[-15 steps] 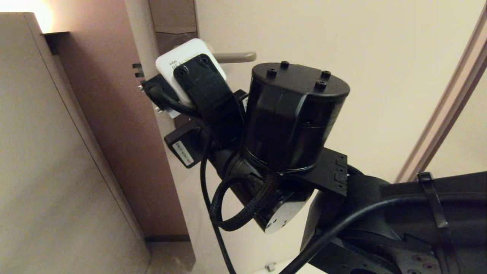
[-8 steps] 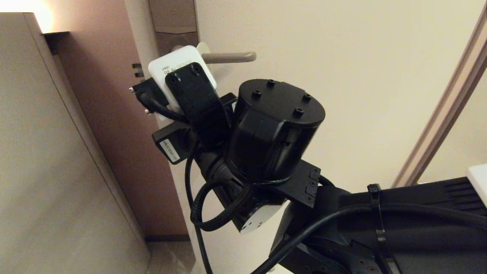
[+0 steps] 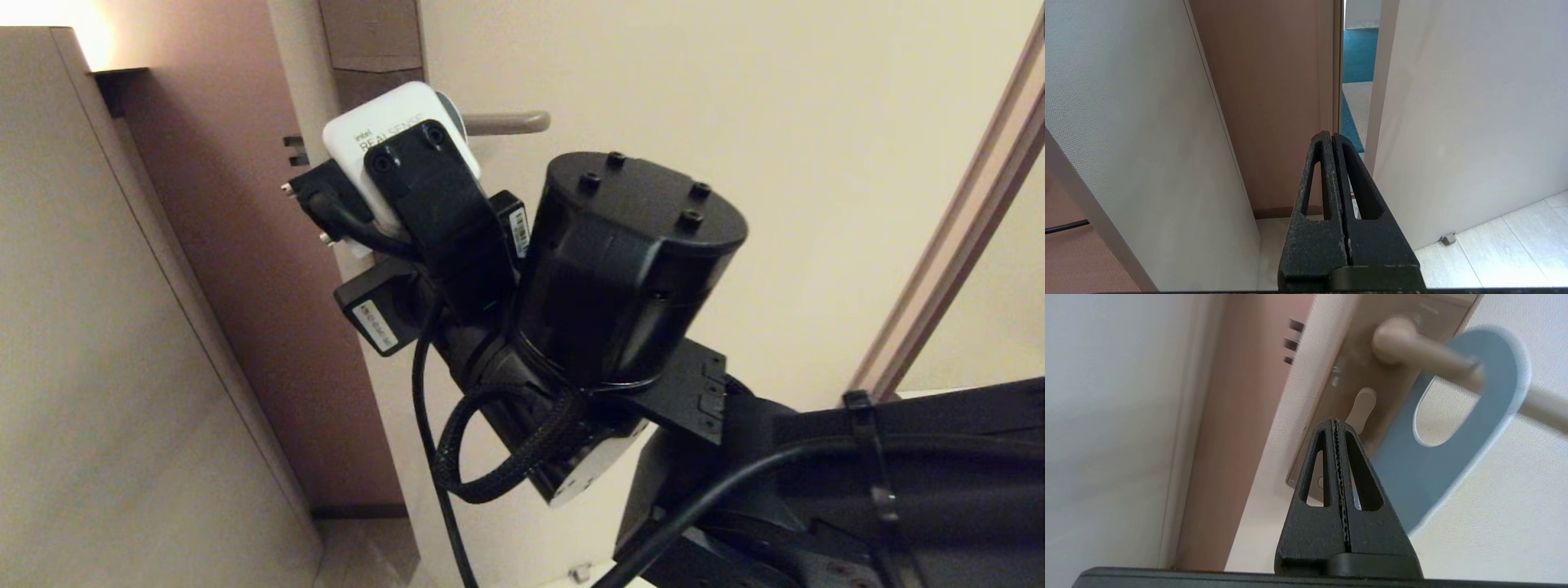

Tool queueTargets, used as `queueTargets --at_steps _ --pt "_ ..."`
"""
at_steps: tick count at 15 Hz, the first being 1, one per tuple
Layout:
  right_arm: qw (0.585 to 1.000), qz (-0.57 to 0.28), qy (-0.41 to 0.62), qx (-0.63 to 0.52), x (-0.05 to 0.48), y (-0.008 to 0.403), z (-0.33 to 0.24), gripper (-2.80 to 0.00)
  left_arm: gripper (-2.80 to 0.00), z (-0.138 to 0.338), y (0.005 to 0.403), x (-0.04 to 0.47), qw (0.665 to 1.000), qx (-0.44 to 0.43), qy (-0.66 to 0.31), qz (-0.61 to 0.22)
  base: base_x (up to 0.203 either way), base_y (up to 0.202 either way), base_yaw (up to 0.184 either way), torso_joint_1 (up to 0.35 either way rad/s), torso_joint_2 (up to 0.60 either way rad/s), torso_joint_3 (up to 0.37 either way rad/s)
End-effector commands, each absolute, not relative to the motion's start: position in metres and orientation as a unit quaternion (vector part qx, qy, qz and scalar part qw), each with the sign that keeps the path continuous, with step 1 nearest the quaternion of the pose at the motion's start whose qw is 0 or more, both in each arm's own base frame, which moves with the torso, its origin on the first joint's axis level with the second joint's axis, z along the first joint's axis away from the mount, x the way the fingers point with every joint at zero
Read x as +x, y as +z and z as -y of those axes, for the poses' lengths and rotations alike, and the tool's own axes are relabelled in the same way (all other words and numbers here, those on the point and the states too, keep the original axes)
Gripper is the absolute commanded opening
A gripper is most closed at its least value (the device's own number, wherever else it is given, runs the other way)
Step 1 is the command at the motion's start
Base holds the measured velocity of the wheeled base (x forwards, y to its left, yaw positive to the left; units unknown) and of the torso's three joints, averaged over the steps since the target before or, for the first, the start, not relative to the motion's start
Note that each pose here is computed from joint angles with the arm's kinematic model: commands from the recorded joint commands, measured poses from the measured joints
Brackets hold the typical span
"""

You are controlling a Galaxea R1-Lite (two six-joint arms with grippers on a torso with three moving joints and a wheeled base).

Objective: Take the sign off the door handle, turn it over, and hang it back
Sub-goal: Hang the sign back with the other side facing out

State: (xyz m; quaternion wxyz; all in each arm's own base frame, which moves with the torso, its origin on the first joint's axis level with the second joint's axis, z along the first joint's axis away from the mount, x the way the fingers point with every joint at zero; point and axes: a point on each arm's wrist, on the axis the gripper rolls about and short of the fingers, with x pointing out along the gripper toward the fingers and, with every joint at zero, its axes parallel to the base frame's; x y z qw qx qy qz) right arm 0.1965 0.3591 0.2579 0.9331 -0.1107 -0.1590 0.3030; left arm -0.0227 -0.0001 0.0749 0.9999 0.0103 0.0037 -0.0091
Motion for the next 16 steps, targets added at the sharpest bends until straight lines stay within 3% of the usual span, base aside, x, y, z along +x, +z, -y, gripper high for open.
queueTargets --at_steps 1,9,16 --pt "0.93 0.174 0.308 -0.104 0.185 0.28 -0.338 -2.8 -2.8 0.0 0.075 -0.023 1.0 0.01 -0.009 -0.004 0.0 0.0 0.0 0.0 0.0 0.0" --pt "0.923 0.133 0.327 -0.15 0.168 0.272 -0.275 -2.8 -2.8 0.0 0.075 -0.023 1.0 0.01 -0.009 -0.004 0.0 0.0 0.0 0.0 0.0 0.0" --pt "0.934 0.14 0.295 -0.142 0.209 0.259 -0.289 -2.8 -2.8 0.0 0.075 -0.023 1.0 0.011 -0.009 -0.004 0.0 0.0 0.0 0.0 0.0 0.0"
